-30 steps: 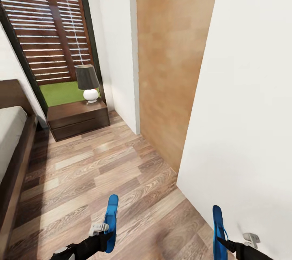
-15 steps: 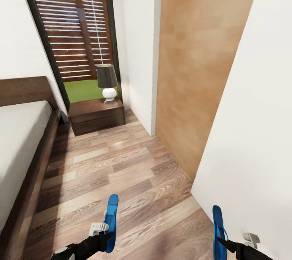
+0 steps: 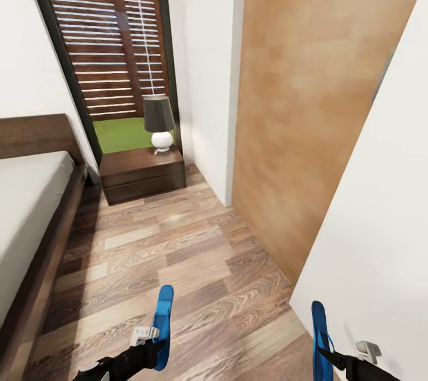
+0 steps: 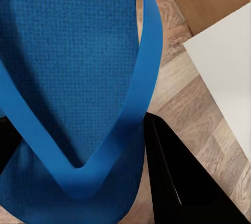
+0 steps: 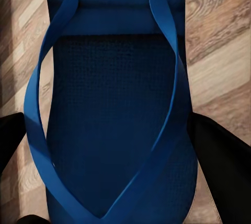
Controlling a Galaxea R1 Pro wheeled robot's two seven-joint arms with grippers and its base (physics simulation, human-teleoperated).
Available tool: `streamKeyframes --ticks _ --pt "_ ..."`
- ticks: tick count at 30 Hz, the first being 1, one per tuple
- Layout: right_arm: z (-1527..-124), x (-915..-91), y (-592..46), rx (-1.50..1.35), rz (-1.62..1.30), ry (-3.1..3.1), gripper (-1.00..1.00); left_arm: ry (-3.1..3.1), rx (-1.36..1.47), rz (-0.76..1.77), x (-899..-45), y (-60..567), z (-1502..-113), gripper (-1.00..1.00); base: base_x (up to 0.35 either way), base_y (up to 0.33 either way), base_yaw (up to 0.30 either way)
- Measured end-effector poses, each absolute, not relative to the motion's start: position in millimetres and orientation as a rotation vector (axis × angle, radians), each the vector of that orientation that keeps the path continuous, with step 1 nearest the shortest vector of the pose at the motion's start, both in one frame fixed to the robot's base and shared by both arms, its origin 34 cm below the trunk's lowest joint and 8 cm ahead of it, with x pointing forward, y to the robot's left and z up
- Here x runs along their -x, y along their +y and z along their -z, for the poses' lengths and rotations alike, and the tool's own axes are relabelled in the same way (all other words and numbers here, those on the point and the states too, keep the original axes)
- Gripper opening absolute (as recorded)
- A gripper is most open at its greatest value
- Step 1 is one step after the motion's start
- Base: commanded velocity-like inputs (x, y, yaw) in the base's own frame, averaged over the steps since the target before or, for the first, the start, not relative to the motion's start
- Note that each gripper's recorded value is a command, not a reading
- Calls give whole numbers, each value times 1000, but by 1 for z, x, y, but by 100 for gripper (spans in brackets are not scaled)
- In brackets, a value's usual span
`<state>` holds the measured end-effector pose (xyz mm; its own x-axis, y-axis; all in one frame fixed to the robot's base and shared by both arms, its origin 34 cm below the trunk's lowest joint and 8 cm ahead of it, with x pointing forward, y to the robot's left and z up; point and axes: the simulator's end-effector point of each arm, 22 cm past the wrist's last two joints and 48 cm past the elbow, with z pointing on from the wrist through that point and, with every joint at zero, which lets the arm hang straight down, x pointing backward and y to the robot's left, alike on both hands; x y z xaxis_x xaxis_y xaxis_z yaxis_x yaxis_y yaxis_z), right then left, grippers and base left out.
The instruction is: In the bedroom, move the book from the bed onto either nightstand, and place the two sandals side by side next to the bed.
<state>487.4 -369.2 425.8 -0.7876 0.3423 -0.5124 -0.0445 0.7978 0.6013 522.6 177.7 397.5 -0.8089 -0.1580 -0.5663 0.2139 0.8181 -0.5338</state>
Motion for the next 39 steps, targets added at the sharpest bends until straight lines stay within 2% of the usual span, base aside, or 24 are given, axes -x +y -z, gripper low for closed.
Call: streamKeyframes --ticks 11,22,27,39 --pt "-426 -488 -369 -220 -808 2357 -100 2385 -41 796 -523 178 -397 -100 286 0 213" --pt "-425 -487 -369 -222 -810 2357 -100 2384 -40 796 -523 178 -397 -100 19 0 108" --pt "-410 -479 -332 -256 -863 2372 -100 2386 -40 797 -522 178 -397 -100 0 0 3" --pt "-381 -478 -316 -302 -709 2414 -100 2387 -40 798 -522 177 -396 -100 0 0 0"
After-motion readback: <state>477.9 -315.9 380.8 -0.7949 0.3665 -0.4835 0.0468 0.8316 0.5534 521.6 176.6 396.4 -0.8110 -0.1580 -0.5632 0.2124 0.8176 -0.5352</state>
